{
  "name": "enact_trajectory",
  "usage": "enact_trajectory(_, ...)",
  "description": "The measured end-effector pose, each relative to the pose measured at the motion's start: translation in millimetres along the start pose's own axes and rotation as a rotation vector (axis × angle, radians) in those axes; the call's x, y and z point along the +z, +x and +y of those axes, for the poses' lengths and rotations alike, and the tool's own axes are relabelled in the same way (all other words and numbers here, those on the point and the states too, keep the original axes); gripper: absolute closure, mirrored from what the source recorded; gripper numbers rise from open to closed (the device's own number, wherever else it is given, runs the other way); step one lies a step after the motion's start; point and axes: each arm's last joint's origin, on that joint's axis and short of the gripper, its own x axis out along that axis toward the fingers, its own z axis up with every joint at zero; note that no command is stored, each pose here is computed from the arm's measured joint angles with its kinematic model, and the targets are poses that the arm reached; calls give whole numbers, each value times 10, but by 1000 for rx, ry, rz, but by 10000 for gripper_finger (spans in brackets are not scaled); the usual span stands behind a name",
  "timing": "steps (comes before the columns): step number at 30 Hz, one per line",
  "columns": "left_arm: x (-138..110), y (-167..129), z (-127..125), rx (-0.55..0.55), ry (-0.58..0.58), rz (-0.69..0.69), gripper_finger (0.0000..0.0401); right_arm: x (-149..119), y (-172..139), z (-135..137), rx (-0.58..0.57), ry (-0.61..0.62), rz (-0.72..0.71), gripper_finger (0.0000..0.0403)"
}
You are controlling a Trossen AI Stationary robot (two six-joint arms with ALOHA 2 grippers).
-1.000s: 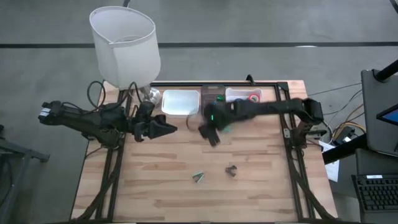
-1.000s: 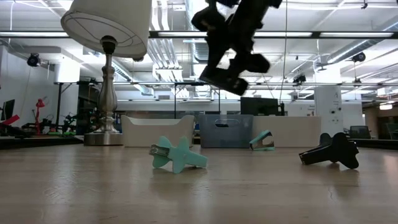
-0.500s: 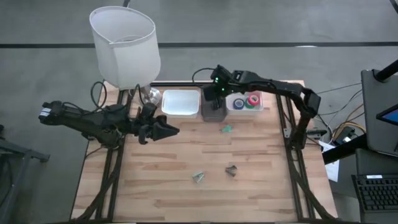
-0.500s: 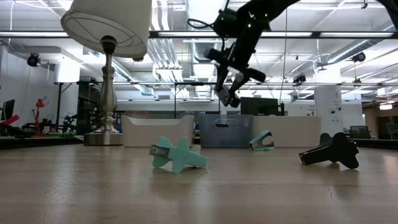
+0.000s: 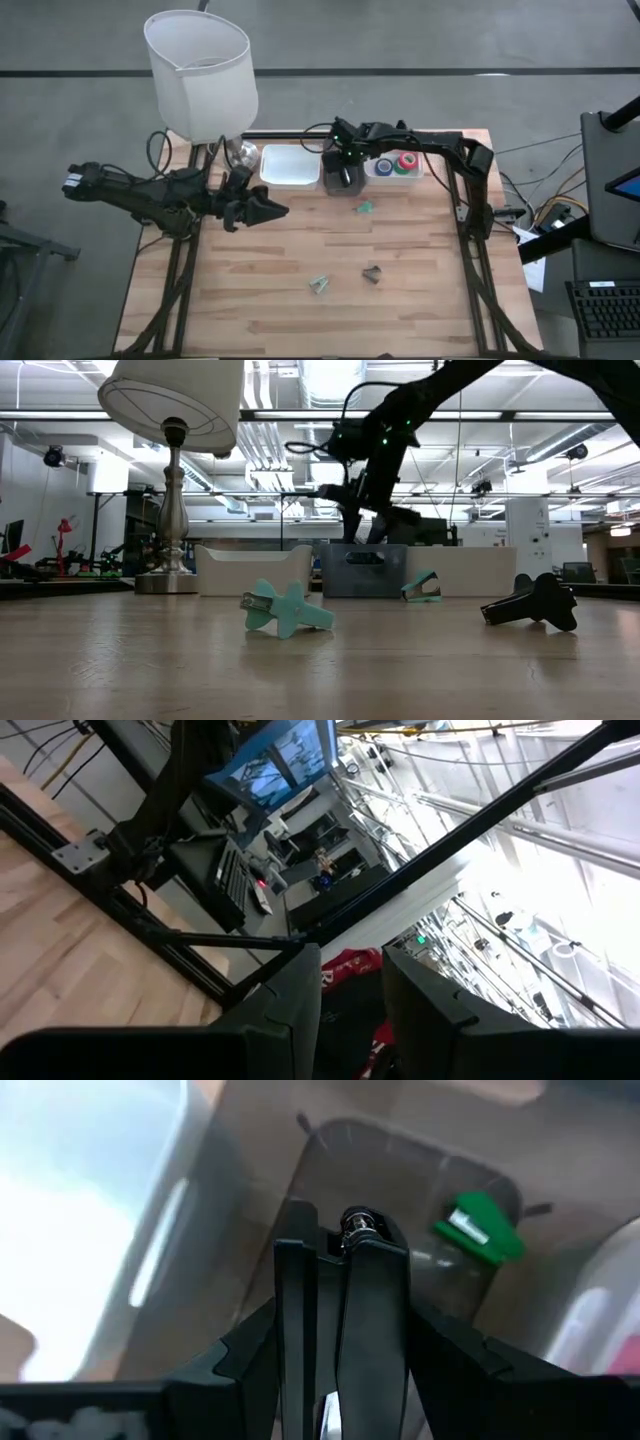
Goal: Pick and place Stapler, Stapler remover, tape
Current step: Put the black stapler into the black transparent bin, then put the black staple remover into the left white bin
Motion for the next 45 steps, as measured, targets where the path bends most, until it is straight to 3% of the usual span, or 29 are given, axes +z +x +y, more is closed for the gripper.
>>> enact_trajectory(4,0,0,0,0,-6,0,291,-25,129,-4,8,0,52,225)
enact_trajectory(16,1,-1,-1,-1,-29,0,291,-28,130,-6,42,-34,78,223)
enact_trajectory(22,1,-1,-2,-1,-44,-1,291,-27,114,0,47,-56,75,182)
enact_trajectory(33,2,-2,-3,-2,-47,-1,291,95,-396,150,161,-141,-29,121)
enact_trajectory(38,1,-2,-1,-1,-46,0,291,-142,-816,306,225,-299,-39,126)
enact_trajectory(45,-2,-2,1,1,-52,4,291,-845,-1321,620,339,-546,70,148)
